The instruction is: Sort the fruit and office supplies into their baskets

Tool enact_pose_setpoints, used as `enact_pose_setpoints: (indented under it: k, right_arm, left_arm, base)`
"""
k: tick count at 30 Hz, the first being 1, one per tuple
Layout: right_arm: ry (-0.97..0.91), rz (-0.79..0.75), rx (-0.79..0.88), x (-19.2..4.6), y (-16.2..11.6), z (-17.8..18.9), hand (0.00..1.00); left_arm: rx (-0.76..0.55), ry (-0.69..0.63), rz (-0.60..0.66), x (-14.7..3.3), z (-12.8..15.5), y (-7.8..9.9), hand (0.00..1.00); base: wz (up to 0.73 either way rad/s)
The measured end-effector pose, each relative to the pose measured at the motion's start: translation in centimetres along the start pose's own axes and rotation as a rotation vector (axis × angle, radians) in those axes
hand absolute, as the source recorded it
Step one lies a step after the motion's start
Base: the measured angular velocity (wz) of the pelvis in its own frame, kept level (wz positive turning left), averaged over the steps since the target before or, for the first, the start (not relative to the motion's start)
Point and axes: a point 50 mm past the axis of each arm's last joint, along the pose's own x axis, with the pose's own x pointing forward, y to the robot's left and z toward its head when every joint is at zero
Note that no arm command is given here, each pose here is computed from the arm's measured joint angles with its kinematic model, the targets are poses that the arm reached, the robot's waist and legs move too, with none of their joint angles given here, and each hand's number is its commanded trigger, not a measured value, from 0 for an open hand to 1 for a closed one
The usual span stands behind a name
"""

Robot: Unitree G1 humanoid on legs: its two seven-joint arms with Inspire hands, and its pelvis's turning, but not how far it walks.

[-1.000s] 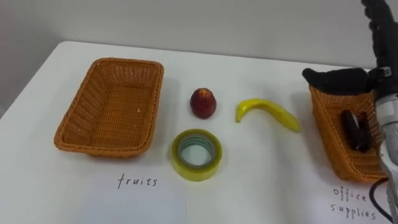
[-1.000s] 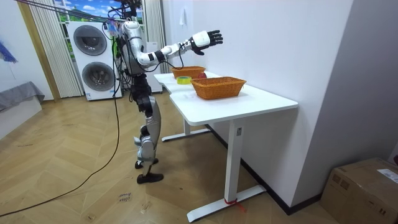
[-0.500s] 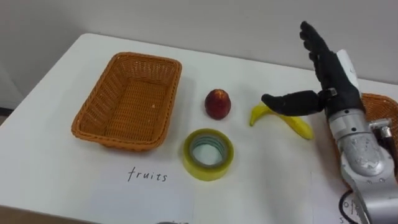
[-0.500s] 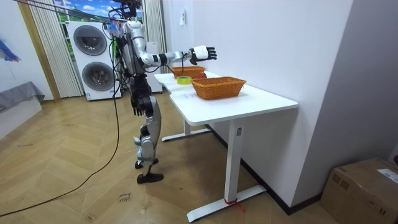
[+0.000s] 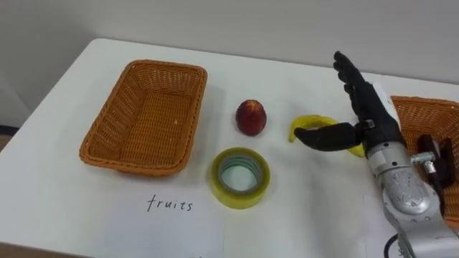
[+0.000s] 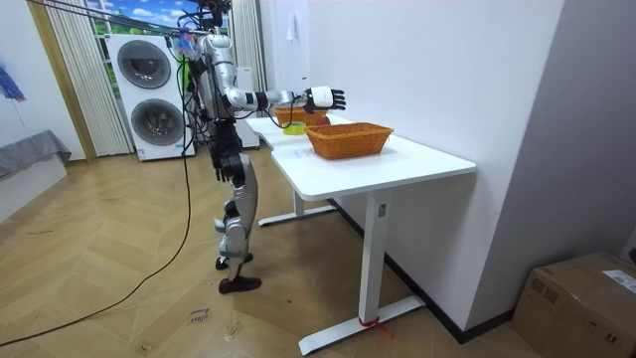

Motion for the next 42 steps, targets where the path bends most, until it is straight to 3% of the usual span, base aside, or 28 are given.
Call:
enact_pose_setpoints:
  k: [42]
  right_arm:
    - [0.131,0.289,0.111,-0.5,6.1,-2.5,0.00]
  left_arm:
    - [0.072,0.065,-0.067,0.0,-0.9,-1.6,0.00]
  base:
    - [0.03]
